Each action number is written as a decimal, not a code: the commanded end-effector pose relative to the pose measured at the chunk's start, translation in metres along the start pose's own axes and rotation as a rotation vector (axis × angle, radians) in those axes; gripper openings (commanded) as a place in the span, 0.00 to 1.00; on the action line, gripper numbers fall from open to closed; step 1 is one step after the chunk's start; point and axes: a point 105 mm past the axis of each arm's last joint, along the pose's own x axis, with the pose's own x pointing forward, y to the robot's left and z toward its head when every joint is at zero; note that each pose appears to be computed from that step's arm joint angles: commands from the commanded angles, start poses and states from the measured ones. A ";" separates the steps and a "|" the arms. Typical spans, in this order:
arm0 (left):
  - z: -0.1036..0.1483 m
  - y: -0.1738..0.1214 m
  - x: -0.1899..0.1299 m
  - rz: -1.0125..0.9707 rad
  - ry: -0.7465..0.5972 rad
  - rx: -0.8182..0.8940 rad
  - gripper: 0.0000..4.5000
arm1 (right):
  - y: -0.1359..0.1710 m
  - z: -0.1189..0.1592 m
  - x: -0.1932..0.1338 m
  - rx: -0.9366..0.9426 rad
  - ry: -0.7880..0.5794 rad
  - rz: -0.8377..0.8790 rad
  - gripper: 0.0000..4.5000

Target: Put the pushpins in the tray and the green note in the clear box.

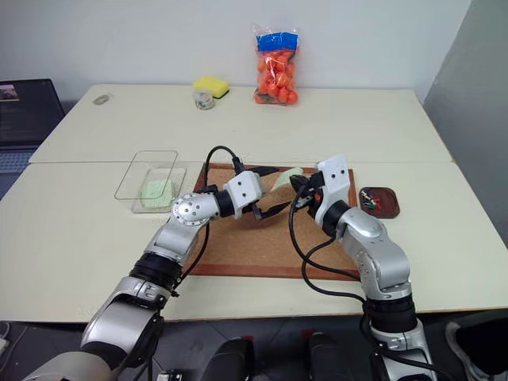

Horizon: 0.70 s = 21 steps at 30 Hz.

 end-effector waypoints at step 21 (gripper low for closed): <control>0.013 -0.002 0.014 0.015 -0.033 0.206 0.31 | 0.006 0.026 0.000 0.055 -0.092 0.000 0.00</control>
